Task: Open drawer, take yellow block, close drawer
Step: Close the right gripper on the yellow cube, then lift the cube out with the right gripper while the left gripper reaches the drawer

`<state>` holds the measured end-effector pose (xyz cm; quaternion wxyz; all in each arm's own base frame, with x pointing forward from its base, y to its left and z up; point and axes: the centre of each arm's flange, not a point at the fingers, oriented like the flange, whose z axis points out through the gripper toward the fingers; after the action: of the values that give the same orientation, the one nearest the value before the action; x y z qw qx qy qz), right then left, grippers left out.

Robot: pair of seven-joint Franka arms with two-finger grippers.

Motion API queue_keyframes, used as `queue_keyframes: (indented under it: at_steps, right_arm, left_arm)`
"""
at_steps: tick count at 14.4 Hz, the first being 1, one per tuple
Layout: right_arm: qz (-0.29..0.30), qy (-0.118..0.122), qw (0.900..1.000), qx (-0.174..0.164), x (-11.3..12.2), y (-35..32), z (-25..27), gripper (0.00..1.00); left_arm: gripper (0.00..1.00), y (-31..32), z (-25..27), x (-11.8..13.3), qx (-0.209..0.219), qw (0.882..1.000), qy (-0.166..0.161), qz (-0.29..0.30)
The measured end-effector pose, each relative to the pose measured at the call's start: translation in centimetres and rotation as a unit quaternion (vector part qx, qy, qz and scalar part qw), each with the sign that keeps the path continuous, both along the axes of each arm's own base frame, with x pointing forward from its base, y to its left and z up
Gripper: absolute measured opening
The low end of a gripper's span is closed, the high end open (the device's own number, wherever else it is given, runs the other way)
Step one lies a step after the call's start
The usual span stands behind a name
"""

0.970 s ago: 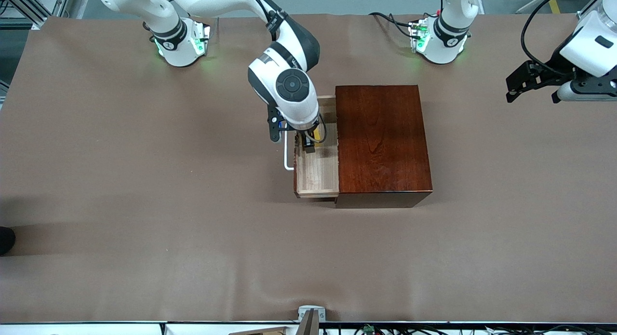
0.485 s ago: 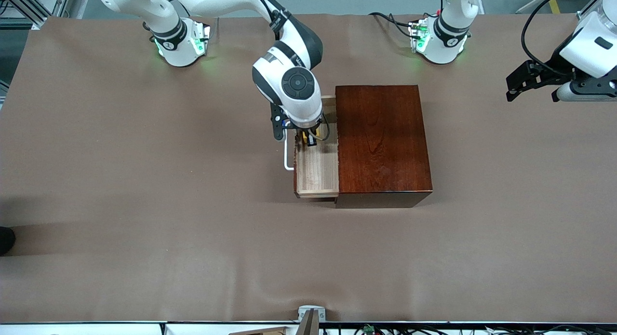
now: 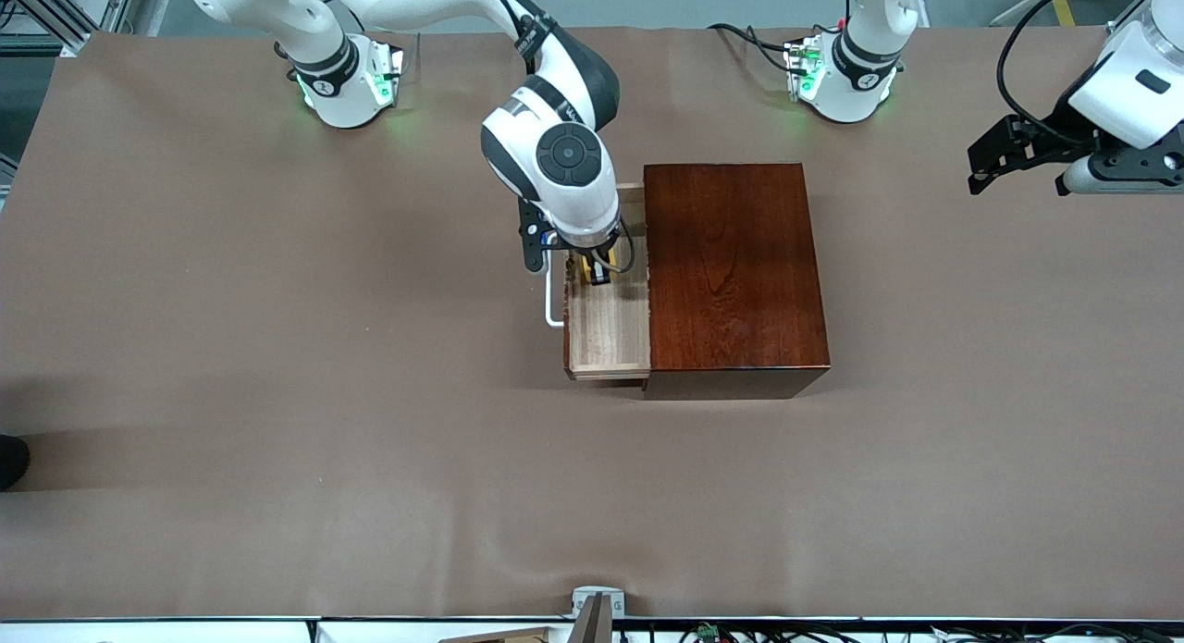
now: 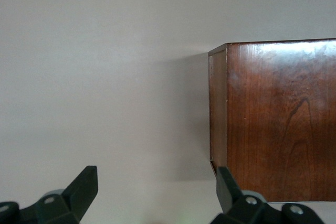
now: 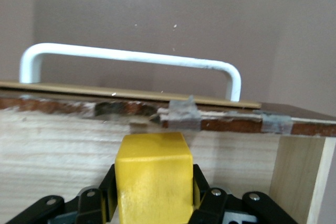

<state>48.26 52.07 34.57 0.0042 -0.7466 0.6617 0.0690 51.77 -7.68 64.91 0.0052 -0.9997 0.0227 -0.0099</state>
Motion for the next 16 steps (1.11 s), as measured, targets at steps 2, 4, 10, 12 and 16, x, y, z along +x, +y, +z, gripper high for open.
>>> queue_keyframes:
  at_steps: [2,4,10,12,16]
  right_arm:
    - [-0.002,-0.005,1.0,0.004,0.3,0.1,0.7,0.57]
    - [-0.006,-0.003,1.0,0.002,1.0,-0.4,1.3,0.57]
    - [-0.017,0.007,1.0,-0.004,3.0,-2.1,3.5,0.57]
    - [-0.012,0.011,1.0,-0.007,3.7,-2.8,4.4,0.57]
    - [-0.004,0.013,1.0,-0.001,5.3,-4.6,6.5,0.57]
  left_arm:
    - [1.0,-0.5,0.0,0.3,-0.001,1.0,-0.001,-0.005]
    - [1.0,-1.9,-0.4,0.8,-0.001,1.0,0.002,-0.014]
    - [1.0,-9.3,-2.7,0.7,0.0,1.0,0.022,-0.013]
    - [1.0,-12.0,-3.3,0.1,0.0,1.0,0.028,-0.004]
    - [1.0,-16.8,-5.3,-0.6,-0.001,0.999,0.04,0.02]
